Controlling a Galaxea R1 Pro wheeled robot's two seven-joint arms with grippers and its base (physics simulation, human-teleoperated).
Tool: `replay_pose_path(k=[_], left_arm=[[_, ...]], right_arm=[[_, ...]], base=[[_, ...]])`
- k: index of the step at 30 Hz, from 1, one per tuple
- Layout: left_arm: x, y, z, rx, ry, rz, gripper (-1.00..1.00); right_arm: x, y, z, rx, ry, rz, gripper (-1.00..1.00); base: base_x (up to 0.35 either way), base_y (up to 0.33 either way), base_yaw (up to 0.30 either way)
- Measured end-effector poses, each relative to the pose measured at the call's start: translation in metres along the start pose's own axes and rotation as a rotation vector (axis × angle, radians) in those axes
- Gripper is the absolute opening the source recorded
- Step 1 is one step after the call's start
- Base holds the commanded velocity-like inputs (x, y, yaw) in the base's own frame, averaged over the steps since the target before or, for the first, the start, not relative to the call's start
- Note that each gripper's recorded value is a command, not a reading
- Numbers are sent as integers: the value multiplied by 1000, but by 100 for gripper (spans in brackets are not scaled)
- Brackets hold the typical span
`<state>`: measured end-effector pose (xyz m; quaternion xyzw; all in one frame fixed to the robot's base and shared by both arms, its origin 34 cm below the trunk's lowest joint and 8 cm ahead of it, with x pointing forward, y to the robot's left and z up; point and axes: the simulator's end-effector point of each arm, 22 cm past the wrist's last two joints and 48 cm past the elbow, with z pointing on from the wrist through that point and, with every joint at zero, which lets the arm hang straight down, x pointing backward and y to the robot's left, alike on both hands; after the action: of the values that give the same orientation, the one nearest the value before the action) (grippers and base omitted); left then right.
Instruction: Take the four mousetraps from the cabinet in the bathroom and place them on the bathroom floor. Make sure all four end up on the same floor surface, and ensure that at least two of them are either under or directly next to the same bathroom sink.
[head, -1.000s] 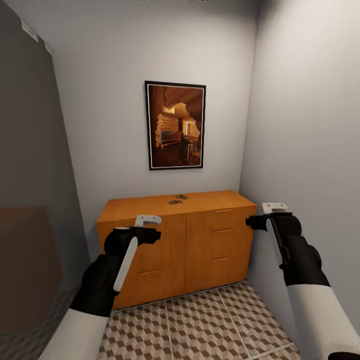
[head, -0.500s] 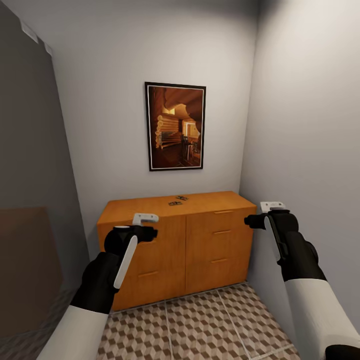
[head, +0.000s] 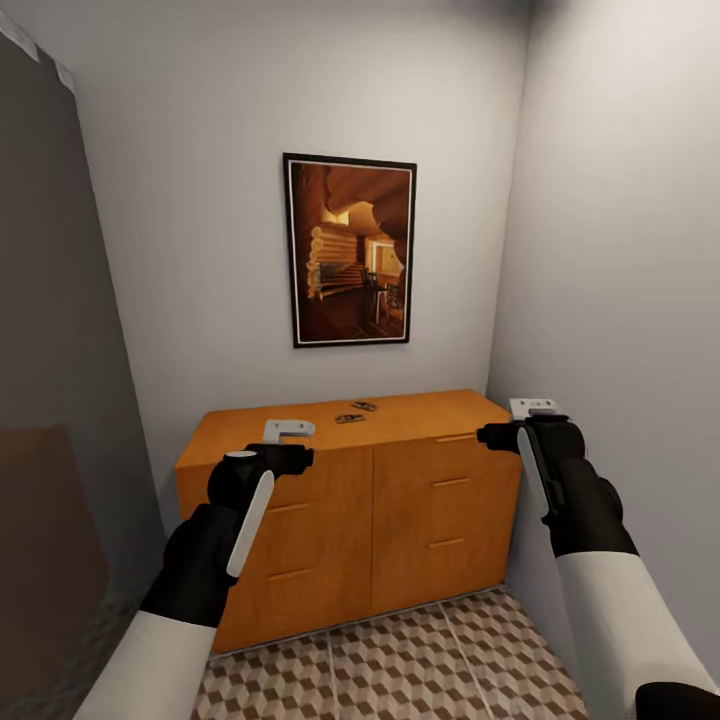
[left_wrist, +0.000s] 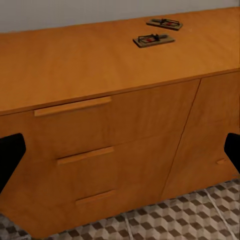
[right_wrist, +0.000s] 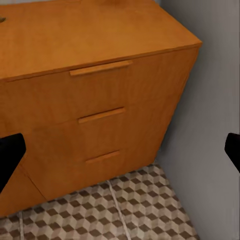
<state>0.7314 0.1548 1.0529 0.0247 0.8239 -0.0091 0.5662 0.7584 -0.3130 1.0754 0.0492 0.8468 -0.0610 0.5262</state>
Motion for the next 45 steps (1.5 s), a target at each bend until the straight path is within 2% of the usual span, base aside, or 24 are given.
replay_pose_path(k=[2, 11, 18, 27, 45], left_arm=[[-1, 0, 0, 0, -4, -1, 100], [-25, -1, -2, 0, -112, -25, 100], [-24, 5, 1, -7, -113, -30, 100], [-21, 23, 3, -33, -104, -68, 100], [-20, 24, 3, -32, -101, -75, 100]], right_arm=[[-3, 3, -1, -4, -9, 1, 100], [-41, 3, -9, 16, -103, 18, 100], [-41, 30, -8, -19, -95, 21, 100], [-42, 48, 10, -1, -68, -32, 100], [-41, 56, 13, -10, -69, -38, 100]], base=[[323, 0, 0], [324, 0, 0], [324, 0, 0], [324, 0, 0], [324, 0, 0]])
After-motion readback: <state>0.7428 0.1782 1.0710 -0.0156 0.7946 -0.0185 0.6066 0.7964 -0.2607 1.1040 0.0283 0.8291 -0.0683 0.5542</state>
